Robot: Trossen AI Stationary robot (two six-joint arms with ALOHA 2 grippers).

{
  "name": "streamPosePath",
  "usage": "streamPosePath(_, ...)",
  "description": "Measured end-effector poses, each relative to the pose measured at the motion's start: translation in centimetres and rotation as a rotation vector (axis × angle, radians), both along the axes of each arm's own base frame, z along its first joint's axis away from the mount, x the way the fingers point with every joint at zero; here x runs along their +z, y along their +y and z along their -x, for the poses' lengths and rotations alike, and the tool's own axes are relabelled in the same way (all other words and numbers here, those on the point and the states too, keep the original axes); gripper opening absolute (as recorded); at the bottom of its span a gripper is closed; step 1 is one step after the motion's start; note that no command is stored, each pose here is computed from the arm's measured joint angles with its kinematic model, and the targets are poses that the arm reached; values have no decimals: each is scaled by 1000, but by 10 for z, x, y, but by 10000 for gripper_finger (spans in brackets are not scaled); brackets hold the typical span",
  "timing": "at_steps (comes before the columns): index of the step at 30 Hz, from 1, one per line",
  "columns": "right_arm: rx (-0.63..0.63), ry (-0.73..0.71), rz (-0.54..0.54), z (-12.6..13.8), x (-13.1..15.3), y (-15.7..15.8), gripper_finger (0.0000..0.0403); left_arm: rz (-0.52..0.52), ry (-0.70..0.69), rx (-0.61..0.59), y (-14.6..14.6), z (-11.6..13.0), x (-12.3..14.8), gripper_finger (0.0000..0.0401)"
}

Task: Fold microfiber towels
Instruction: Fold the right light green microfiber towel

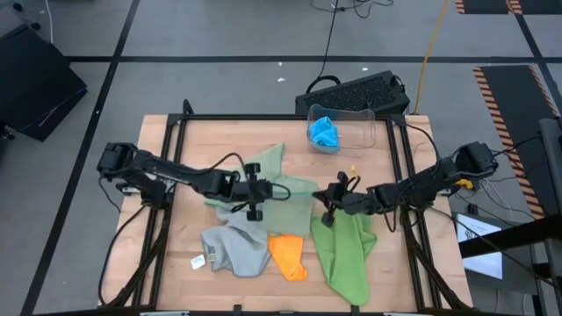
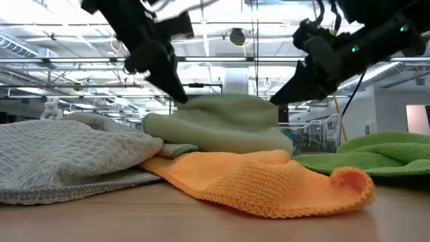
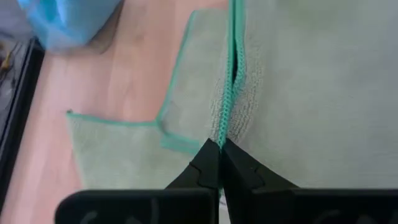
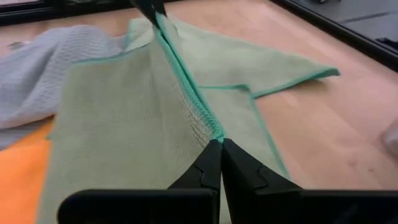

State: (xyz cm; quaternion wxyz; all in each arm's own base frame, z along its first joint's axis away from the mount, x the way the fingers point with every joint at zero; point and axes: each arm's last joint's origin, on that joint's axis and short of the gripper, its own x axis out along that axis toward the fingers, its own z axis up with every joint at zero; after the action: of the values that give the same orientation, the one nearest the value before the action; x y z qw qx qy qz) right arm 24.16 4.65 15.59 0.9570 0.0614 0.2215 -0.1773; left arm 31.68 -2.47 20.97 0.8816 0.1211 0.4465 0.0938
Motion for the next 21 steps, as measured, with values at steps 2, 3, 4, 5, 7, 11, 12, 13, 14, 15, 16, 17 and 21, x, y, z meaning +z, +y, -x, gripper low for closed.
streamPosePath(2, 24, -16, -22, -1, 0, -5, 0, -4, 19, 16, 8, -4, -7, 9)
streamPosePath(3, 34, -20, -34, -2, 0, -7, 0, 1, 24, 14, 11, -6, -10, 13)
streamPosePath(4, 40, -19, -45, -2, -1, -8, 0, 2, 29, 14, 14, -7, -12, 15)
streamPosePath(5, 35, -19, -48, -2, -1, -9, 0, -1, 37, 15, 16, -9, -16, 16)
streamPosePath(7, 24, -15, -56, -2, -1, -10, 0, -12, 36, 11, 20, -12, -19, 12)
streamPosePath(11, 11, -5, -64, -1, -3, -11, 0, -25, 41, 20, 30, -14, -22, 6)
streamPosePath(12, 1, -1, -59, -1, -3, -12, 0, -26, 38, 28, 32, -15, -22, 9)
streamPosePath(13, -14, 2, -52, -1, -3, -14, 0, -26, 28, 34, 35, -15, -22, 14)
streamPosePath(14, -23, 8, -48, -1, -4, -15, 1, -27, 17, 39, 37, -16, -21, 17)
streamPosePath(15, -27, 10, -46, -1, -4, -16, 2, -27, 12, 44, 39, -17, -21, 20)
streamPosePath(16, -32, 9, -46, -1, -4, -17, 5, -28, 13, 47, 40, -16, -21, 22)
streamPosePath(17, -35, 8, -45, -1, -4, -18, 9, -31, 18, 46, 41, -16, -21, 23)
streamPosePath(21, -41, 10, -41, -1, -4, -21, 25, -30, 23, 46, 45, -16, -21, 25)
